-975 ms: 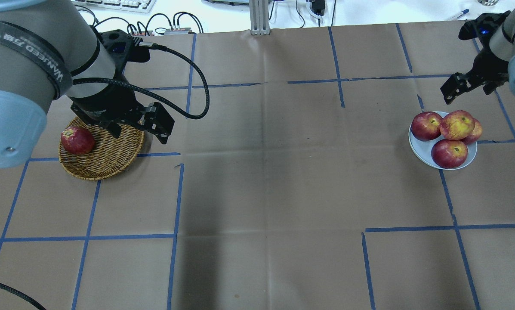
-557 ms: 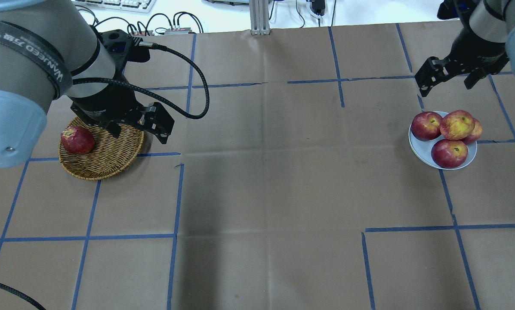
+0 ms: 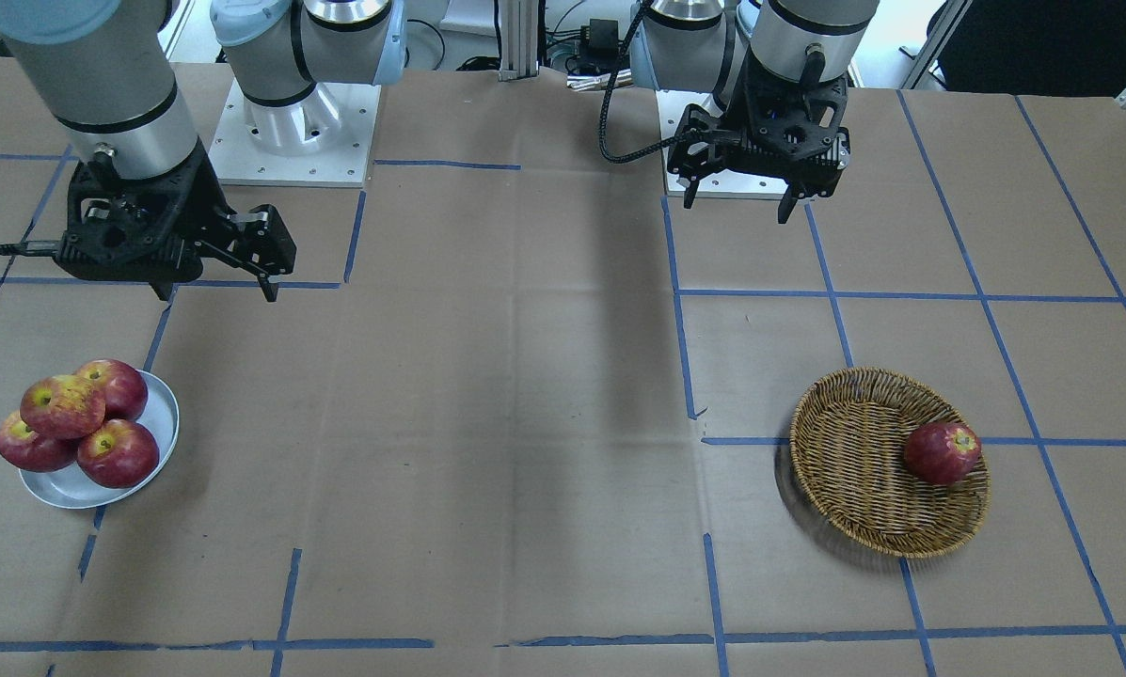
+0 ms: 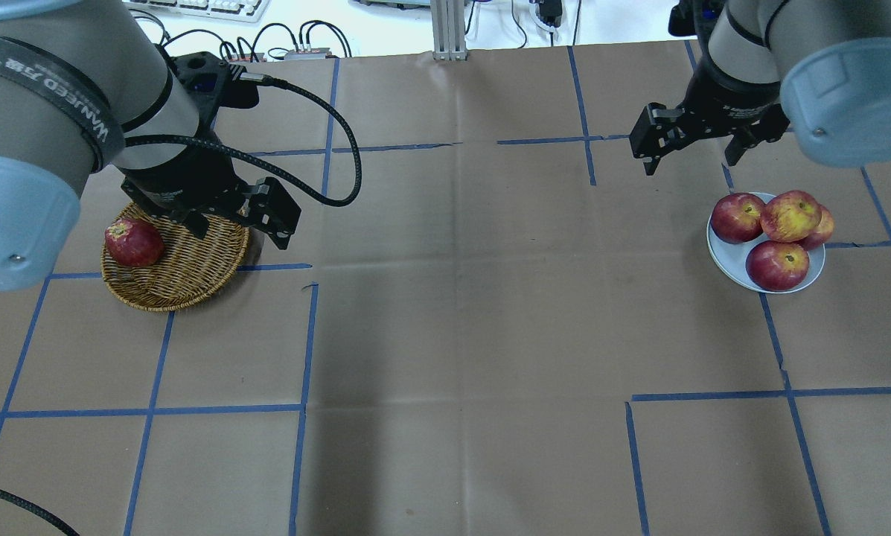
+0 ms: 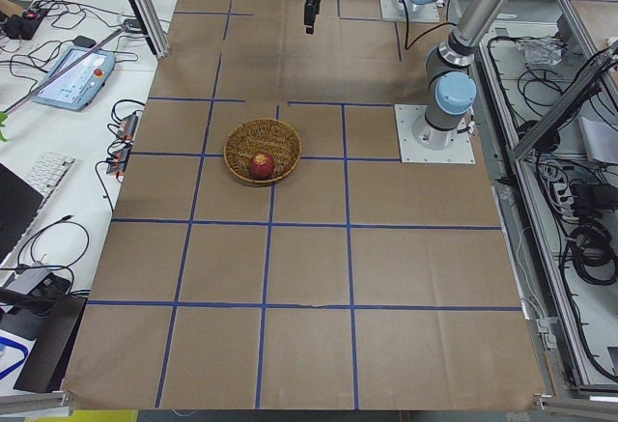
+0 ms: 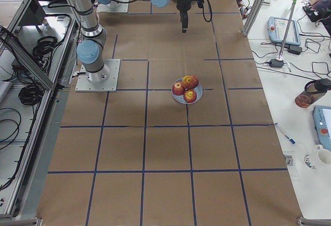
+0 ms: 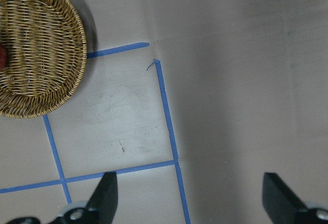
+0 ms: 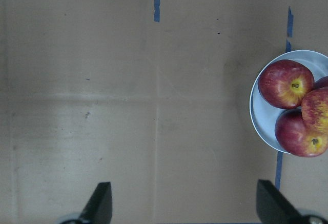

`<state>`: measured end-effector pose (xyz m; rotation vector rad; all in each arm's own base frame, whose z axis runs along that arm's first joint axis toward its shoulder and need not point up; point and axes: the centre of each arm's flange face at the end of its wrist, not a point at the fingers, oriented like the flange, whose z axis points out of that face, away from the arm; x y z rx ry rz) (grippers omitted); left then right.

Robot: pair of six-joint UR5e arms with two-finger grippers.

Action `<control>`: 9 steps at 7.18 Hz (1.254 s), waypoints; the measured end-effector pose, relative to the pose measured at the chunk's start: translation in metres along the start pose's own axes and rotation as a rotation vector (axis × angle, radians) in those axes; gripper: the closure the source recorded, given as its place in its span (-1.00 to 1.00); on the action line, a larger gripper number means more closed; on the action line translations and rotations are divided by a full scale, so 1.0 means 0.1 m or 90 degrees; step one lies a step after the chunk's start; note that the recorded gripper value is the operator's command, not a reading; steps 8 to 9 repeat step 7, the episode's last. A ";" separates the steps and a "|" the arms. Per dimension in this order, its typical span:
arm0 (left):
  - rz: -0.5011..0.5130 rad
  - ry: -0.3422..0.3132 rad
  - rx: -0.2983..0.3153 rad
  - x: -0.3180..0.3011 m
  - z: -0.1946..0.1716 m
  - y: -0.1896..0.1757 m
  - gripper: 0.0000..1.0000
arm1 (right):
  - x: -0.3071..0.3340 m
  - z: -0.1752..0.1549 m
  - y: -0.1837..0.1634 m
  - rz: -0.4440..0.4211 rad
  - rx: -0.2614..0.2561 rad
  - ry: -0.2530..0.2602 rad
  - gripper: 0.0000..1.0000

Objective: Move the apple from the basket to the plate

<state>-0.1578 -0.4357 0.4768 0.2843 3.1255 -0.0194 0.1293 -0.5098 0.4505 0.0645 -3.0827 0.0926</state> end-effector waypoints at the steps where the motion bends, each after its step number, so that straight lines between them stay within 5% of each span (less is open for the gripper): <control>1: 0.000 -0.001 -0.001 0.00 0.00 0.00 -0.98 | -0.06 -0.03 0.04 0.000 0.000 -0.009 -1.00; 9: -0.006 -0.003 -0.011 -0.05 0.09 0.00 -0.98 | -0.06 -0.15 0.15 0.005 -0.005 -0.025 -1.00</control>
